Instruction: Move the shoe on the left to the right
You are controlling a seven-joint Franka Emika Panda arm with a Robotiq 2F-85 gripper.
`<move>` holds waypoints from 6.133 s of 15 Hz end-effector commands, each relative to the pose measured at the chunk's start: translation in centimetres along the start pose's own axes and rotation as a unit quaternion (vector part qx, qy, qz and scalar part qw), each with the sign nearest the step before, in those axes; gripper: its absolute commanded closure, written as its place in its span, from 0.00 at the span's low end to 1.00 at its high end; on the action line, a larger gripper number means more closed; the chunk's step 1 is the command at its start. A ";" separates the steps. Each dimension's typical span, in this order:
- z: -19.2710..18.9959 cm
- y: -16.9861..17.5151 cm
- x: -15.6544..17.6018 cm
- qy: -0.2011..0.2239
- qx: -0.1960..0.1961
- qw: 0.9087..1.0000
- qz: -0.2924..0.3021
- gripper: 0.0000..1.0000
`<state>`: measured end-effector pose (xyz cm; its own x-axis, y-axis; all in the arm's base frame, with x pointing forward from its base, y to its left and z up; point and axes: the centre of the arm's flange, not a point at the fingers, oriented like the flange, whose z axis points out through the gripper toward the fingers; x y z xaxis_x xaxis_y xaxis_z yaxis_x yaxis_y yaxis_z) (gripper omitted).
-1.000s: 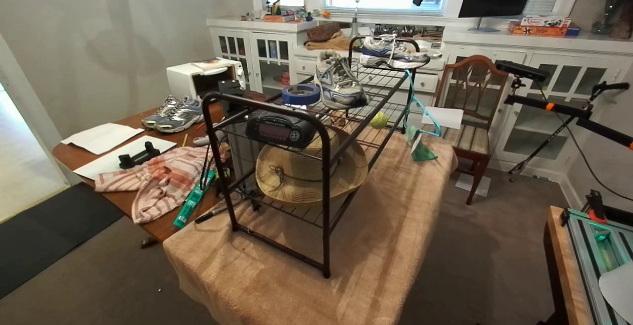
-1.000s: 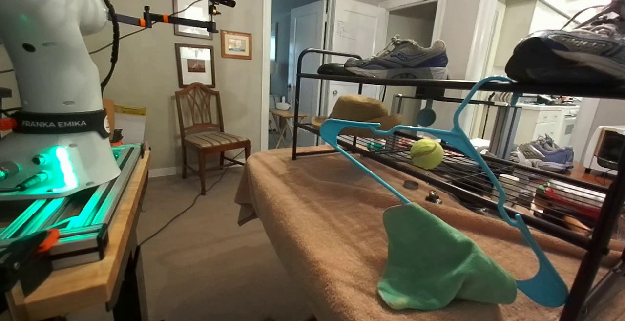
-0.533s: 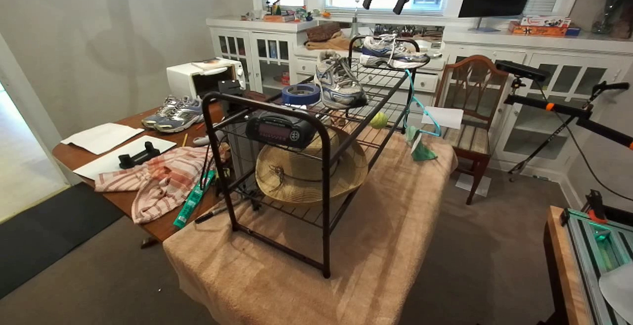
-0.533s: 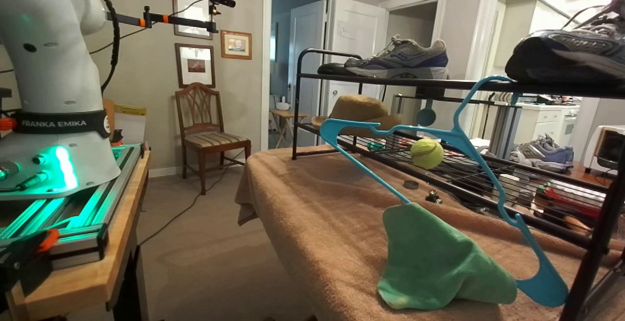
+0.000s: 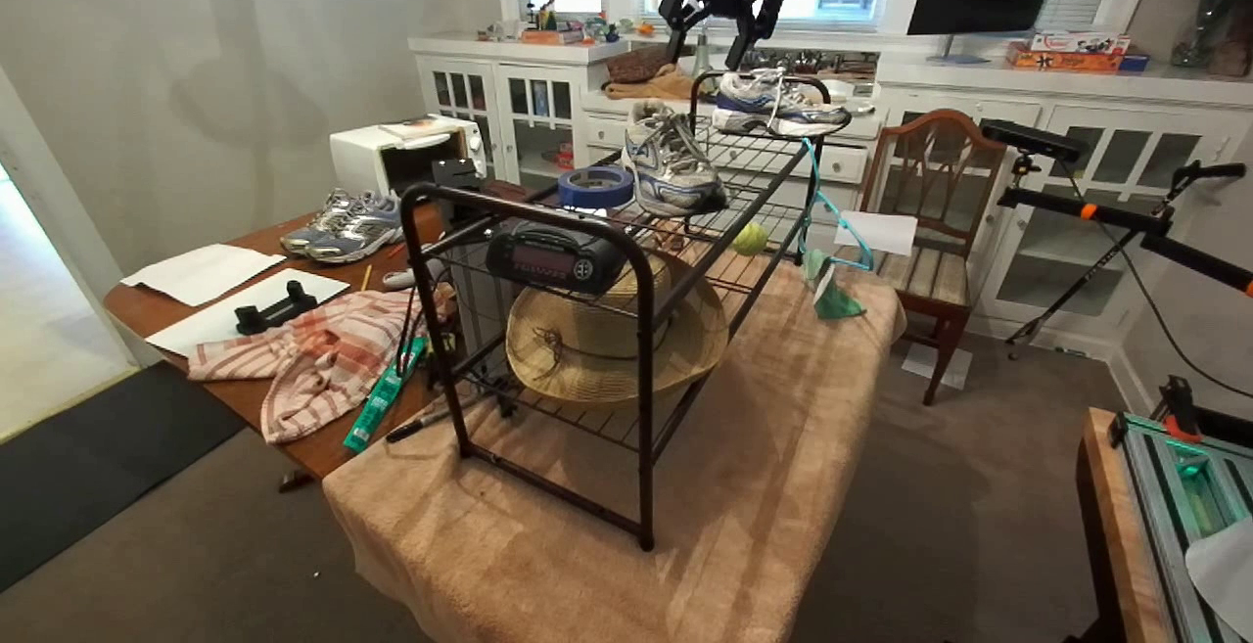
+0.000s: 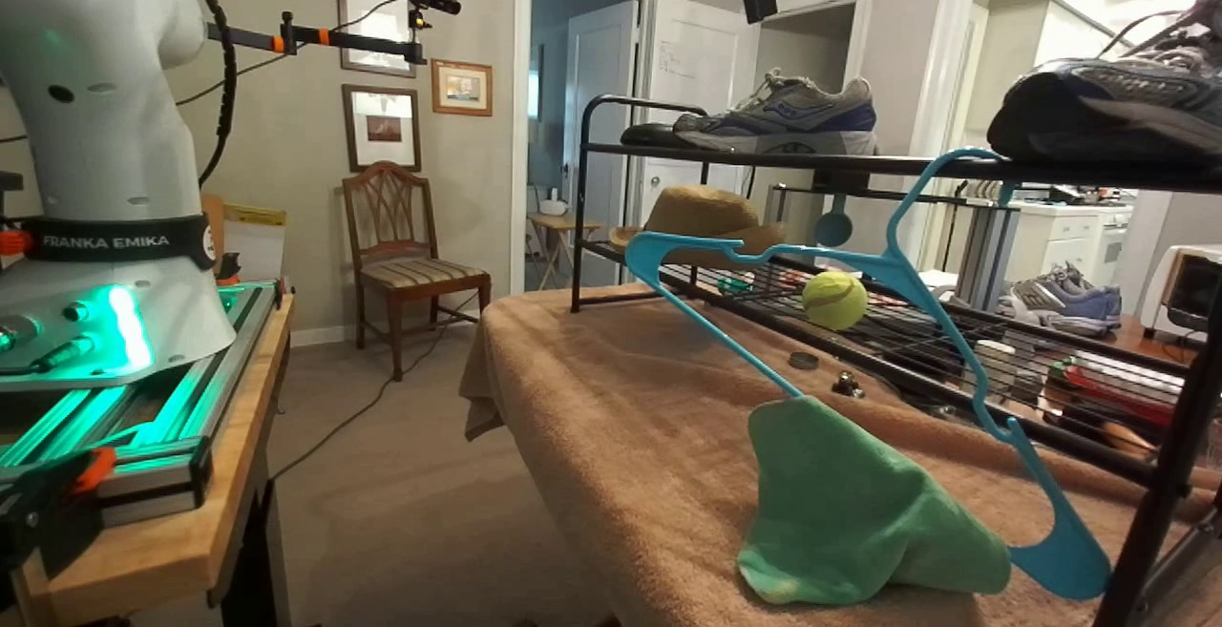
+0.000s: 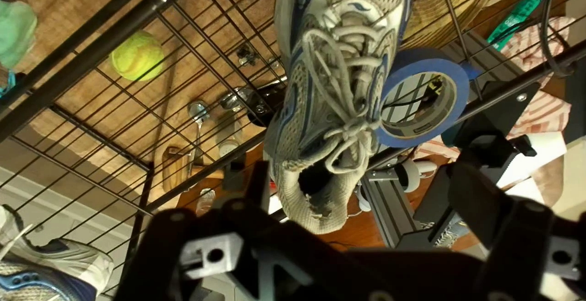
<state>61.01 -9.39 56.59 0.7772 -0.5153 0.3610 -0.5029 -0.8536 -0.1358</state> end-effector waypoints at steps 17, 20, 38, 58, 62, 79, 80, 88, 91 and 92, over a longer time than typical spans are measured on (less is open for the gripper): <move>7.9 -1.8 1.5 -0.011 -0.023 0.998 0.057 0.58; 8.3 -1.9 1.4 -0.013 -0.025 0.998 0.054 0.81; -2.2 0.5 3.3 0.052 0.001 0.987 0.152 0.98; -6.0 12.1 7.6 0.010 0.066 0.998 0.022 0.98; -5.8 13.7 8.3 -0.021 0.057 0.998 -0.019 0.98; -2.1 18.1 12.9 -0.019 0.017 1.000 -0.007 0.98; -1.7 18.3 13.0 -0.018 0.014 1.000 0.008 0.98; -0.2 19.3 13.8 -0.011 0.004 0.993 0.117 0.98; 0.1 19.6 14.1 -0.004 -0.002 0.991 0.136 0.98; 0.2 19.7 14.1 -0.002 0.000 0.991 0.136 0.98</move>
<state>61.37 -32.79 58.28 0.6507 -0.7028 0.2875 -0.6744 -0.7089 -0.2065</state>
